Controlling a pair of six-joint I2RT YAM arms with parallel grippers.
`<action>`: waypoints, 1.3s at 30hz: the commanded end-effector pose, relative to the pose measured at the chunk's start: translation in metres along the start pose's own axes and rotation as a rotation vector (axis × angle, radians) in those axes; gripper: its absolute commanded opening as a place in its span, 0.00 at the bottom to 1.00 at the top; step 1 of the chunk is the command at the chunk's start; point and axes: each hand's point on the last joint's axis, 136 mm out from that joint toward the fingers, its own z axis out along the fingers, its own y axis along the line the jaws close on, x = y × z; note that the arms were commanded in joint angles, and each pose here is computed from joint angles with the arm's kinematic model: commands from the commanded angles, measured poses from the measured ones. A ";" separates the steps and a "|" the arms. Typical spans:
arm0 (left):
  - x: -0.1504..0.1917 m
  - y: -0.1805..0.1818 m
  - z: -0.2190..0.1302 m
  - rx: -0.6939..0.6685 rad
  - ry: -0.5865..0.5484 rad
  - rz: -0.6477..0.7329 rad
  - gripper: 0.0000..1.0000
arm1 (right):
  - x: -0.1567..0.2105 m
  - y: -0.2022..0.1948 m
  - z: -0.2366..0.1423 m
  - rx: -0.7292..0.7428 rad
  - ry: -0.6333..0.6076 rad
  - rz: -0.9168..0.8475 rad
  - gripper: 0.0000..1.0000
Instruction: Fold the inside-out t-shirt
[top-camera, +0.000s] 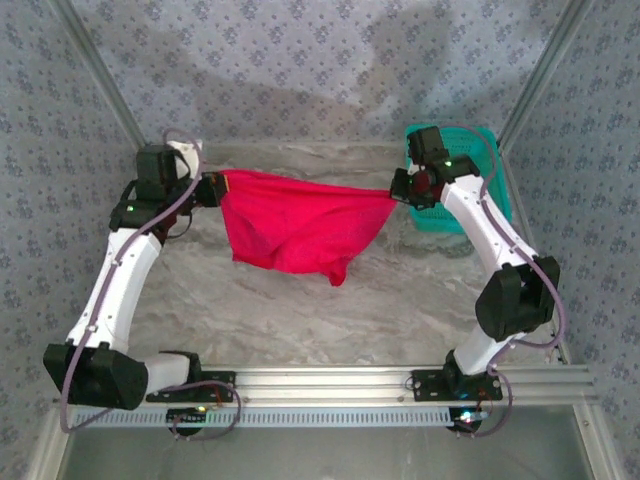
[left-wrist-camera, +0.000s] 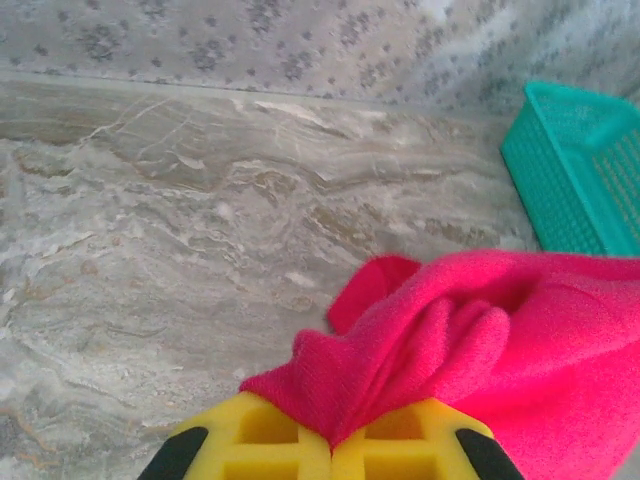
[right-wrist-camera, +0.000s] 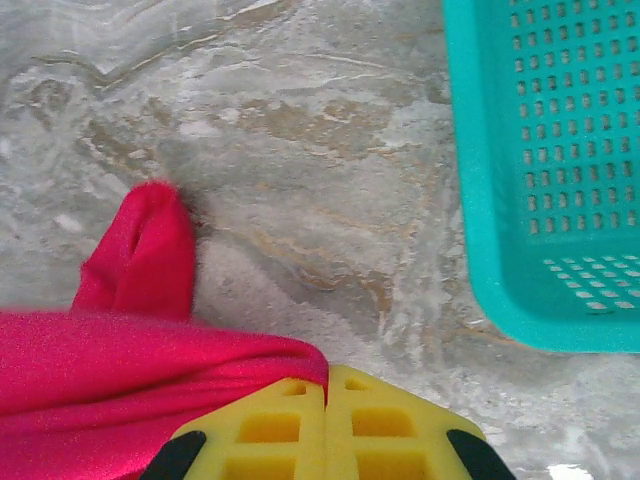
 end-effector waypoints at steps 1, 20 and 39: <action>-0.032 0.003 -0.022 0.019 -0.104 -0.085 0.00 | -0.003 -0.032 -0.010 0.148 -0.039 -0.023 0.00; 0.155 0.012 0.006 -0.122 0.184 -0.085 0.44 | 0.170 -0.034 0.038 0.128 0.187 -0.057 0.22; 0.172 -0.104 0.112 0.081 0.374 0.819 0.83 | 0.148 0.050 0.017 -0.096 0.144 -0.089 0.51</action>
